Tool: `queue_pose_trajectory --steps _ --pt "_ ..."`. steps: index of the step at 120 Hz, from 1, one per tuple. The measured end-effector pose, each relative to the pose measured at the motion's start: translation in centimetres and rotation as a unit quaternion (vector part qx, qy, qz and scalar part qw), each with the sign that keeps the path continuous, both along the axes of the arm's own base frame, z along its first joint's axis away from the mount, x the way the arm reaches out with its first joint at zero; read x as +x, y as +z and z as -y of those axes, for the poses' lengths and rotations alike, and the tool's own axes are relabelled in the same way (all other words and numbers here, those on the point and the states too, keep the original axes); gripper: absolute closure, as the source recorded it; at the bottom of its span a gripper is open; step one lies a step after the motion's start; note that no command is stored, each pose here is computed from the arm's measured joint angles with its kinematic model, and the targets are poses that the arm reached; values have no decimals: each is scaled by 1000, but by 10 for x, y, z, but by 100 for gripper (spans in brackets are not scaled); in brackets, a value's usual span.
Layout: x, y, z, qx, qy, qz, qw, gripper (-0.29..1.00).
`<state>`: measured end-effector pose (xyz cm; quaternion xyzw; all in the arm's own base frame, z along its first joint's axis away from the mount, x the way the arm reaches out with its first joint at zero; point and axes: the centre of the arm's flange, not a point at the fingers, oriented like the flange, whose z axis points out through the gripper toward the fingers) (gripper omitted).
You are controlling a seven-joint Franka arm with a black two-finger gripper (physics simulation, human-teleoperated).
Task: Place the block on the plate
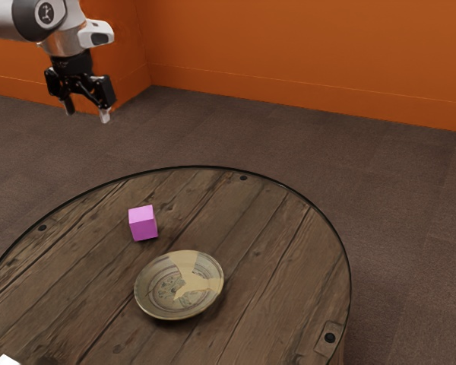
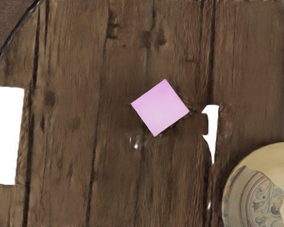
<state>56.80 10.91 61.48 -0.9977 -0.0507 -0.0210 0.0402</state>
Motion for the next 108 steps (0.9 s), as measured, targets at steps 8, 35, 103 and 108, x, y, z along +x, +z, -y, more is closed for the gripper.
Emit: queue_pose_trajectory --steps 8,35,103,108 --pt "-5 -8 -42 -3 26 -4 1000 0" --pt "34 -173 14 -24 -88 -80 993 0" --pt "59 -285 -14 -29 -332 -75 940 0" --pt "62 -290 -17 -31 -348 -72 934 0"
